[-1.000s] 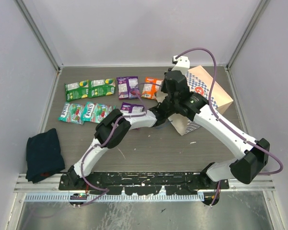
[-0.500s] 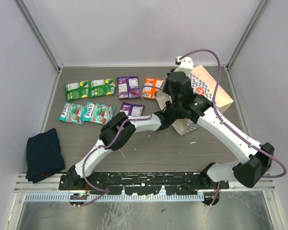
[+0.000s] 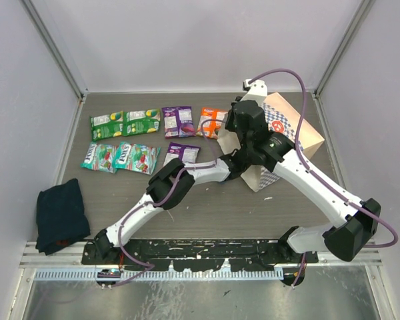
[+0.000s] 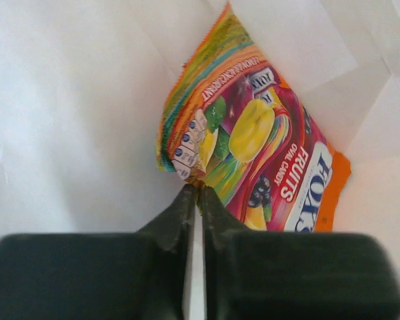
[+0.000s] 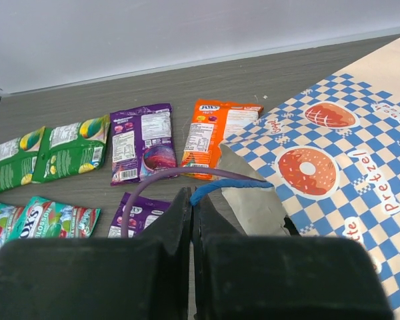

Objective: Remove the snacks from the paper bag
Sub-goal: Take out the snack from the paper bag, then place the snack at the center of the board.

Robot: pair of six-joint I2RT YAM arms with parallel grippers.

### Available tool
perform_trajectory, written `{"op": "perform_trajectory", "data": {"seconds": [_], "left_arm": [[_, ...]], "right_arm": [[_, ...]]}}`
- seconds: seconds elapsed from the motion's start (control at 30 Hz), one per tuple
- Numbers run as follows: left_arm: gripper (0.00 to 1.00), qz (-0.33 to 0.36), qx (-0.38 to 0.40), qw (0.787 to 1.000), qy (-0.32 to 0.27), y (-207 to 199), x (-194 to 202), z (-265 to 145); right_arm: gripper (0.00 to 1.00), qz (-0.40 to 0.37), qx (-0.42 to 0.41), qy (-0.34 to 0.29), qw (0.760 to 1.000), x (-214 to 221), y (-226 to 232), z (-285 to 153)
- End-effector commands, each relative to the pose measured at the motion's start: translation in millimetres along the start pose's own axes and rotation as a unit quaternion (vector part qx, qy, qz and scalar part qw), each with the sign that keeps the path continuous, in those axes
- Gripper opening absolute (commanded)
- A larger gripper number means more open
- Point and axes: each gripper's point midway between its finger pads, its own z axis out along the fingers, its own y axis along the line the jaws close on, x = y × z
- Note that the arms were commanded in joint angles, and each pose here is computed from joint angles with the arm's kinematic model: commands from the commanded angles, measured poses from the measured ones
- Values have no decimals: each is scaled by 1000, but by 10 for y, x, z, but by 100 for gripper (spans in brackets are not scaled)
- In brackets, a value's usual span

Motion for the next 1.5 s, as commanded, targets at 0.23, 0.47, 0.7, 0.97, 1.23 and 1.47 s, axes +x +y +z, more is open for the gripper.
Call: {"op": "perform_trajectory", "data": {"seconds": [0.23, 0.47, 0.7, 0.97, 1.23, 1.47], "left_arm": [[0, 36, 60, 992, -106, -60, -818, -826], [0, 107, 83, 974, -184, -92, -1479, -1682], [0, 133, 85, 952, -260, -80, -2219, -2697], [0, 141, 58, 939, -309, 209, -2845, -3730], [0, 177, 81, 946, -258, 90, -2811, -3854], [0, 181, 71, 959, -208, 133, -2629, -3492]], "right_arm": [[0, 49, 32, -82, 995, -452, -361, -162], [0, 61, 84, -76, 992, -381, -719, 87], [0, 75, 109, -113, 985, -731, -931, -6], [0, 75, 135, -181, 971, -1466, -1116, -104], [0, 110, 58, -190, 974, -1902, -898, -30], [0, 132, 206, -216, 945, -1895, -1966, 54]]}}
